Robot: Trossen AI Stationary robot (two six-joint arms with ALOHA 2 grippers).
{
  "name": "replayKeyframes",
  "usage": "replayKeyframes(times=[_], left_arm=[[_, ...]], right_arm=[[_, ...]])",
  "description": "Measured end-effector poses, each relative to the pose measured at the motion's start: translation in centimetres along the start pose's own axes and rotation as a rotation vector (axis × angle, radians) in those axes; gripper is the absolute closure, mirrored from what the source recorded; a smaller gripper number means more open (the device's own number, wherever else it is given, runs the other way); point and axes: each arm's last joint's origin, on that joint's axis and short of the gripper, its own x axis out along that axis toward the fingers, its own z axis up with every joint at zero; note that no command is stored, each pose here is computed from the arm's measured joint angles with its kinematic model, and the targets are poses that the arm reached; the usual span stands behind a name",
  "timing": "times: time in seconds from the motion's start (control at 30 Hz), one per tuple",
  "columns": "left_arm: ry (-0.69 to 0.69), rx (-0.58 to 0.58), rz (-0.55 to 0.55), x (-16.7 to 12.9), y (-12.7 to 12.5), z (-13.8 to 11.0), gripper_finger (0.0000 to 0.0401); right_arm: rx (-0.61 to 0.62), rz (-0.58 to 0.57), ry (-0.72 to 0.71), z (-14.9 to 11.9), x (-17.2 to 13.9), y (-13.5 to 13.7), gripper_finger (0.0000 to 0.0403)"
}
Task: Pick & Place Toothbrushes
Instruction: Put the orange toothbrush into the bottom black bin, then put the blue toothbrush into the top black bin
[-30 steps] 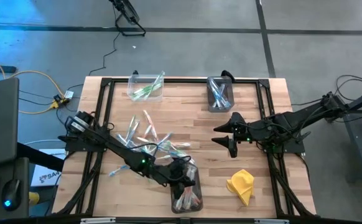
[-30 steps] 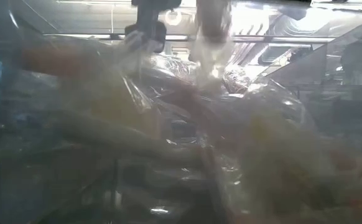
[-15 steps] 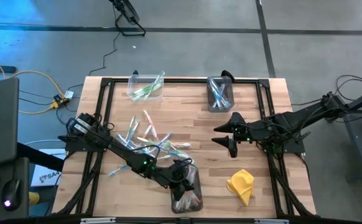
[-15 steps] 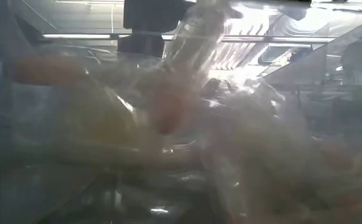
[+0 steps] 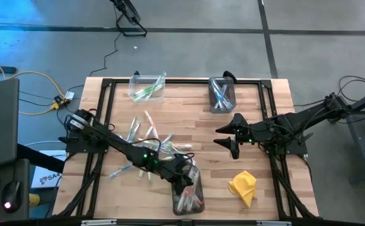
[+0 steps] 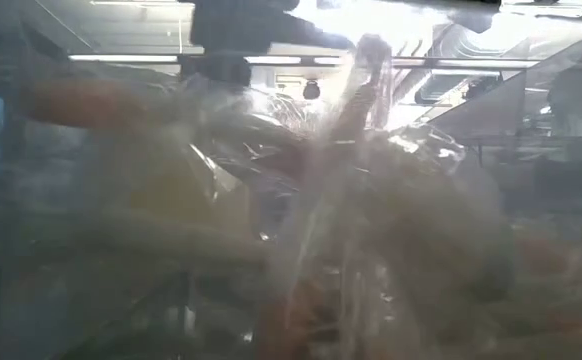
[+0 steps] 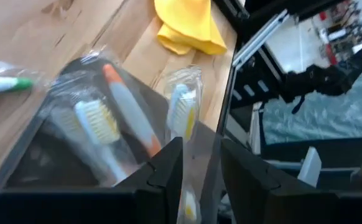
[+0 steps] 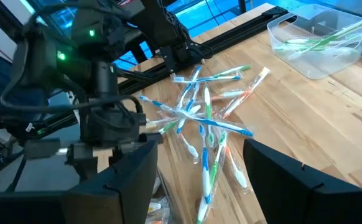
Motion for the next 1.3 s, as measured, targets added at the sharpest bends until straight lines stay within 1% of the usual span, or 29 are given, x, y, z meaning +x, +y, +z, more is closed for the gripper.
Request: replayKeyframes(times=[0.13, 0.2, 0.27, 0.43, 0.63, 0.93, 1.07, 1.3], left_arm=[[0.052, 0.038, -0.031, -1.4, -0.3, 1.3, 0.0311], [0.075, 0.050, -0.056, -2.3, -0.3, 2.4, 0.0315], [0.072, 0.068, -0.081, -3.1, -0.4, 3.6, 0.0318], [0.030, 0.120, -0.069, -5.3, -0.2, 6.0, 0.0324], [0.022, 0.127, 0.014, -7.2, 1.0, 7.9, 0.0325], [0.126, 0.053, 0.234, -8.5, 4.3, 8.9, 0.0325], [0.185, 0.011, 0.288, -8.9, 5.5, 9.2, 0.0325], [0.201, 0.003, 0.361, -9.5, 7.2, 10.3, 0.0325]], right_arm=[[0.002, 0.000, 0.000, 0.0, 0.0, 0.0, 0.0173], [0.001, 0.000, 0.000, 0.0, 0.0, 0.0, 0.0173], [0.001, 0.000, 0.000, 0.0, 0.0, 0.0, 0.0173], [0.001, 0.000, -0.001, 0.0, 0.0, 0.0, 0.0173], [0.001, 0.000, -0.001, 0.0, 0.0, 0.0, 0.0173], [-0.007, -0.011, 0.010, -0.1, 0.0, -0.1, 0.0173], [-0.006, -0.011, 0.009, -0.1, 0.0, -0.1, 0.0173], [-0.006, -0.011, 0.009, -0.1, 0.0, -0.1, 0.0173]])
